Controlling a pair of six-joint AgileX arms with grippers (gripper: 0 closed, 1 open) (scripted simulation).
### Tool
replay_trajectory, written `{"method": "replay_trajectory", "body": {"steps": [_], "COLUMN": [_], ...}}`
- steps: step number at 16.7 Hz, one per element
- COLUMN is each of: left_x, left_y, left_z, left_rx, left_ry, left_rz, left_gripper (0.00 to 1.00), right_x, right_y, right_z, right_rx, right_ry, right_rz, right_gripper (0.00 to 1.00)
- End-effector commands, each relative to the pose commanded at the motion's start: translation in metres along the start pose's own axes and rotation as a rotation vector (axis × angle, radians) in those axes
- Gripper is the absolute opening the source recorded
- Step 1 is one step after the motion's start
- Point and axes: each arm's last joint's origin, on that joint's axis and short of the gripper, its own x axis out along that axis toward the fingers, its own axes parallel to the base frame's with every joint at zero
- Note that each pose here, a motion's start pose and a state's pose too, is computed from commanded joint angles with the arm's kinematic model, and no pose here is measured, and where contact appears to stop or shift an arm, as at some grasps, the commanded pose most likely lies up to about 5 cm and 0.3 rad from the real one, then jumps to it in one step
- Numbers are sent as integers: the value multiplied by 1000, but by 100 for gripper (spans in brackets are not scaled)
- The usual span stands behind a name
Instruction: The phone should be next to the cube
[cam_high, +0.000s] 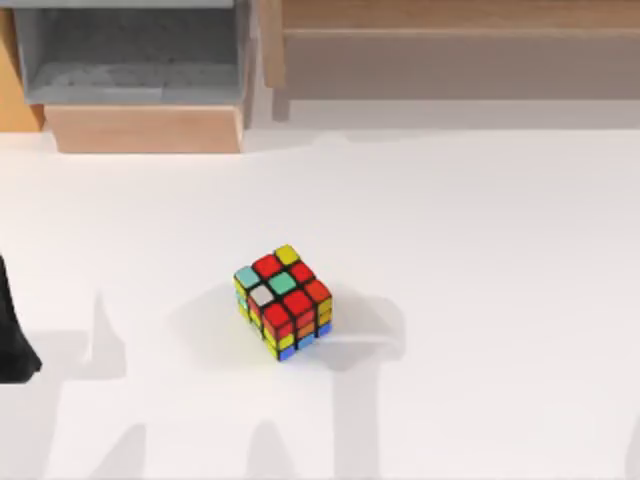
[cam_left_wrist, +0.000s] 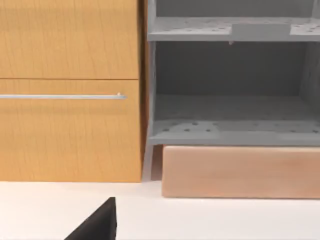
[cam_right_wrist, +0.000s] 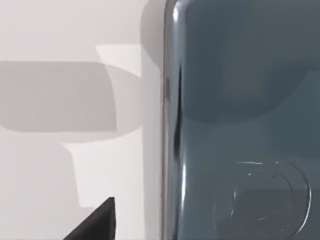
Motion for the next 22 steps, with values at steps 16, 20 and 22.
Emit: {"method": "replay_trajectory", "body": {"steps": [16, 20, 22], "left_x": [0, 0, 0], "left_y": [0, 0, 0], "left_z": [0, 0, 0], "left_rx": [0, 0, 0], "left_ry": [0, 0, 0], "left_rz": [0, 0, 0], "left_gripper": [100, 100, 100], "right_x": [44, 45, 45], "right_y": [-12, -12, -12], "right_z": [0, 0, 0], "right_rx": [8, 8, 8], "right_ry": [72, 74, 74], "right_rz": [48, 49, 49], "right_gripper": [100, 100, 85]}}
